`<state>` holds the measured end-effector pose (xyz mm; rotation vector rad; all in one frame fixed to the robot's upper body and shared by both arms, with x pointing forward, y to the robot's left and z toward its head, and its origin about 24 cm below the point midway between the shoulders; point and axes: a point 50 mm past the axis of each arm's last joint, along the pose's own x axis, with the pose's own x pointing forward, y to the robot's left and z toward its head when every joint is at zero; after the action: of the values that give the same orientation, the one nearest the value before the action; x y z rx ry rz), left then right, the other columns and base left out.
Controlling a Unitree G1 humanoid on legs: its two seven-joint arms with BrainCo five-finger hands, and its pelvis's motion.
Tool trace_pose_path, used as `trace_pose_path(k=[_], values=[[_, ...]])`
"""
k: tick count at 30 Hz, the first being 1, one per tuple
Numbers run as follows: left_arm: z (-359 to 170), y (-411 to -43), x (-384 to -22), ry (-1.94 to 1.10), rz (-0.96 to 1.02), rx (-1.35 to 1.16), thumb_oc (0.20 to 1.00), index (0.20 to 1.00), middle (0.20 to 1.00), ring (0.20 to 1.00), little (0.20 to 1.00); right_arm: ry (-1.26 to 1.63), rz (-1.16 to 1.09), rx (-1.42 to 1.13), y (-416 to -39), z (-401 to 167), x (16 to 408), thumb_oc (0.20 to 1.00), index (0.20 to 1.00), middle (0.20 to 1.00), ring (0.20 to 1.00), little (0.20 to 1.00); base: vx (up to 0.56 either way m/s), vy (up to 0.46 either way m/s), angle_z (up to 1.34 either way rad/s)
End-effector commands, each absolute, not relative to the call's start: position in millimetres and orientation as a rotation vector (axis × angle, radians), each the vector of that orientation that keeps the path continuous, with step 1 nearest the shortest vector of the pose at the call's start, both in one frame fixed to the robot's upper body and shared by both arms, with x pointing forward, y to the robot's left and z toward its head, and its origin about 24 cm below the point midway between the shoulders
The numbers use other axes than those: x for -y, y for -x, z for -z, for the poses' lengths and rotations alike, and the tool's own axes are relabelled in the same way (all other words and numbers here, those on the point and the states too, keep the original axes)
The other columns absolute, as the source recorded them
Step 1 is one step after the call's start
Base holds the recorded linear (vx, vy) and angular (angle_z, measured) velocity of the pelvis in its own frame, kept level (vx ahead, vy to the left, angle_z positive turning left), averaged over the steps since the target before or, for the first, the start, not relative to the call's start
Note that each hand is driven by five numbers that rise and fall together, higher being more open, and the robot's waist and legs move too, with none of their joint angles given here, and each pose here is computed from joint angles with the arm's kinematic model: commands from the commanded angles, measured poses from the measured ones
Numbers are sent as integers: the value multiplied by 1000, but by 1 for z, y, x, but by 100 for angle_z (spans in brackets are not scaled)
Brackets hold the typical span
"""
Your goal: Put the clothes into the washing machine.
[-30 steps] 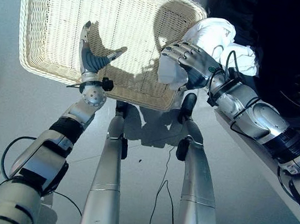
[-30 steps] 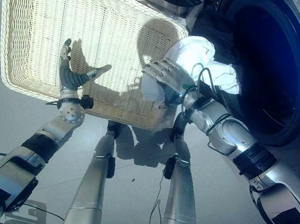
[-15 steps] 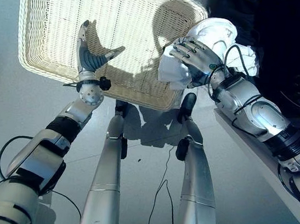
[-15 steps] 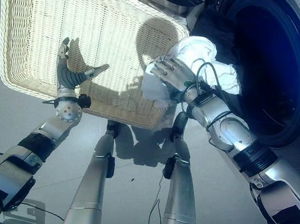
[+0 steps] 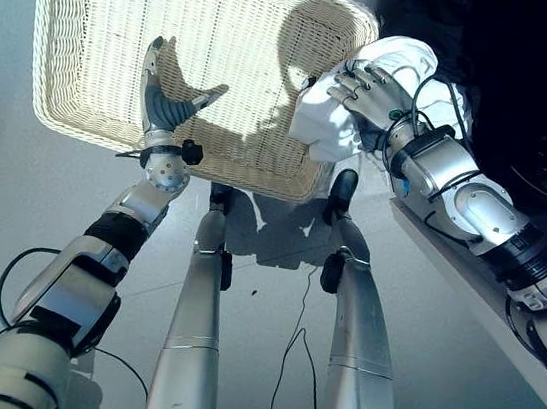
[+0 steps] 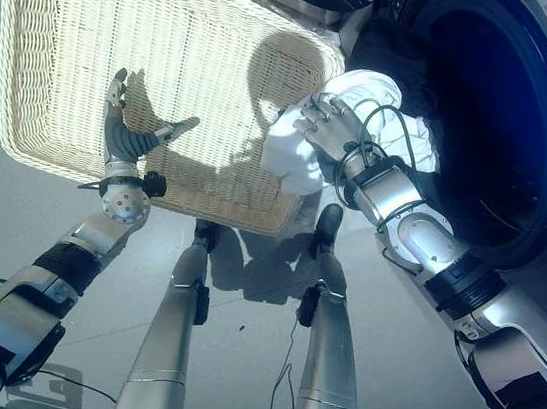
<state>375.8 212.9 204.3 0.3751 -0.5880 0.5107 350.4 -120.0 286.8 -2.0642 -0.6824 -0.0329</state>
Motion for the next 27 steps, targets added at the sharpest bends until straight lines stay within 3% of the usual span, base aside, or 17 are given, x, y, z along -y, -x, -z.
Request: trace_pose_path(k=[1, 20, 25, 27], values=[[-218, -371, -212, -279, -534, 650, 1000, 1000, 1000, 1000, 1000, 2167, 132, 689, -346, -306, 132, 200, 200, 200, 200, 200, 0, 0, 0], [-221, -372, -210, -273, -530, 661, 1000, 1000, 1000, 1000, 1000, 2091, 180, 750, -349, -313, 134, 200, 200, 200, 200, 200, 0, 0, 0], [-221, -372, -209, -269, -530, 662, 1000, 1000, 1000, 1000, 1000, 1825, 193, 758, -349, -316, 141, 200, 200, 200, 200, 200, 0, 0, 0], [-220, -372, -210, -263, -530, 663, 1000, 1000, 1000, 1000, 1000, 1538, 230, 743, -352, -318, 154, 200, 200, 200, 200, 200, 0, 0, 0]])
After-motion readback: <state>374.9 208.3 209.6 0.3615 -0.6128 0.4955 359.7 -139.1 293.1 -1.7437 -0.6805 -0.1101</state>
